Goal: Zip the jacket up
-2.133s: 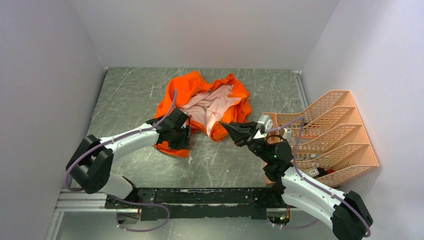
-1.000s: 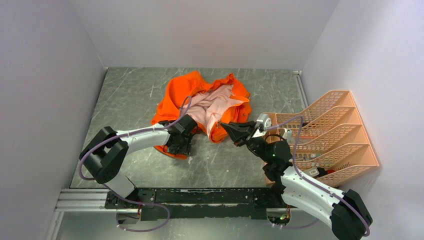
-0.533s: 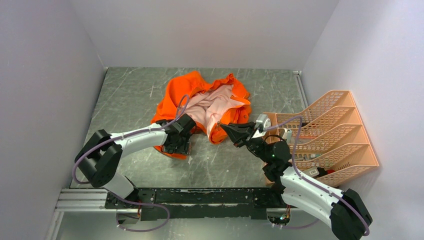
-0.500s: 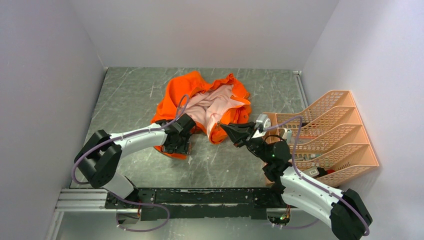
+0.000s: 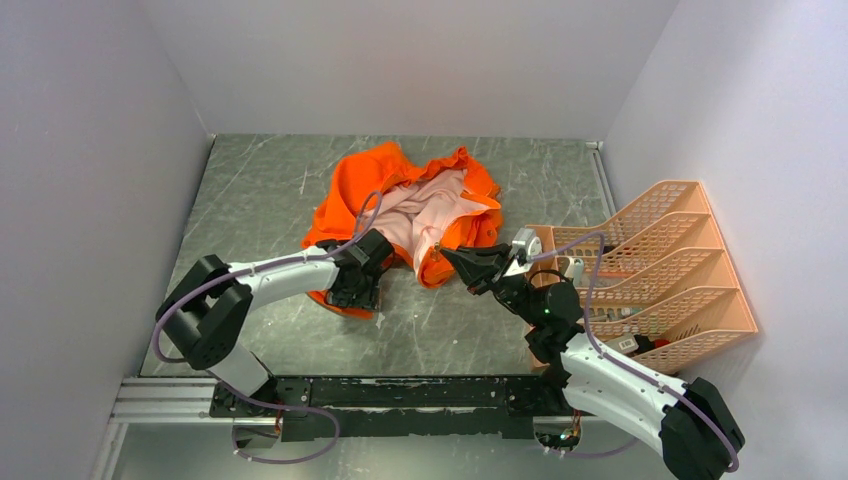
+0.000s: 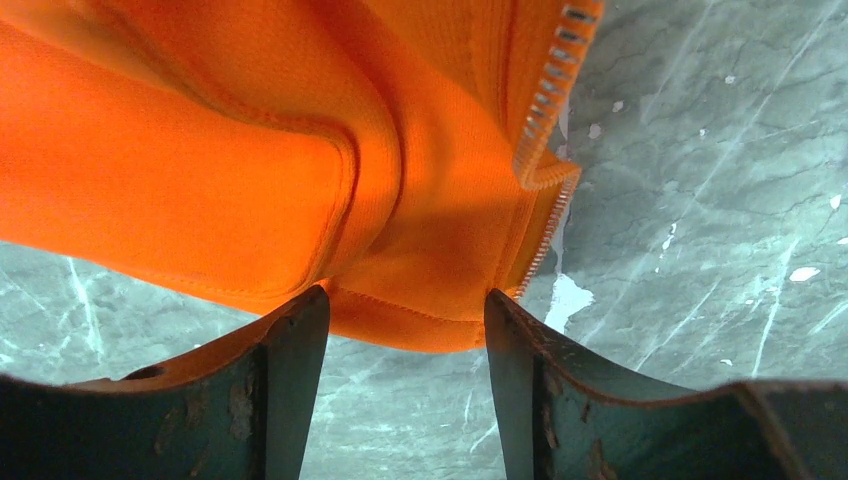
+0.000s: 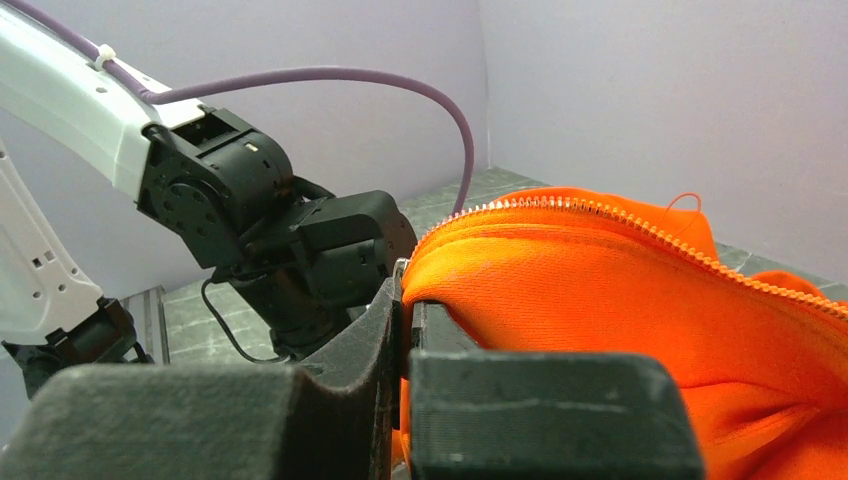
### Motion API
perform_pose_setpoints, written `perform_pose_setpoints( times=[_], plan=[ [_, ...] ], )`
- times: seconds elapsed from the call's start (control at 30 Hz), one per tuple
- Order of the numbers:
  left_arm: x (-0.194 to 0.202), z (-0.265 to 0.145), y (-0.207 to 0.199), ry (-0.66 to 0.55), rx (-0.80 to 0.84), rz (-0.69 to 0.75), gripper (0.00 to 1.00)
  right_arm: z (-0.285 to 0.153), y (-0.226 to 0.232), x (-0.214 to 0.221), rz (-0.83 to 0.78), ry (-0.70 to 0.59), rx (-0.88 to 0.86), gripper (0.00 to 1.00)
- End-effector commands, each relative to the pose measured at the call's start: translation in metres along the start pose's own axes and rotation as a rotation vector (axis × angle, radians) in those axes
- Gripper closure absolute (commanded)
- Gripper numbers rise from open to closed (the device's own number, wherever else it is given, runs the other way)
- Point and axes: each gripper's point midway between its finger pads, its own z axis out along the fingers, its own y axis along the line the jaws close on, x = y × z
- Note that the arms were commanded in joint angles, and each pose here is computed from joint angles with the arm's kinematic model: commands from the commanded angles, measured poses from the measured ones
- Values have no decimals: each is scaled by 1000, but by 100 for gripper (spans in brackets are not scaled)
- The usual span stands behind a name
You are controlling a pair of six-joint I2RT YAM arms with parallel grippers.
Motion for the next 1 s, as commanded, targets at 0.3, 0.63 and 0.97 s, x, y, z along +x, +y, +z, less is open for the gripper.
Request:
perform_pose_setpoints(
  times=[0.3,0.63,0.97],
  plan=[
    [10,13,-13,49,37,46,37,0,0,-4,2,-24,-12,100],
    [15,9,-26,62,118,58,36,-1,0,-2,7,-20,-11,100],
    [18,12,-24,73,109,57,36,-1,1,-2,11,-19,-15,100]
  ],
)
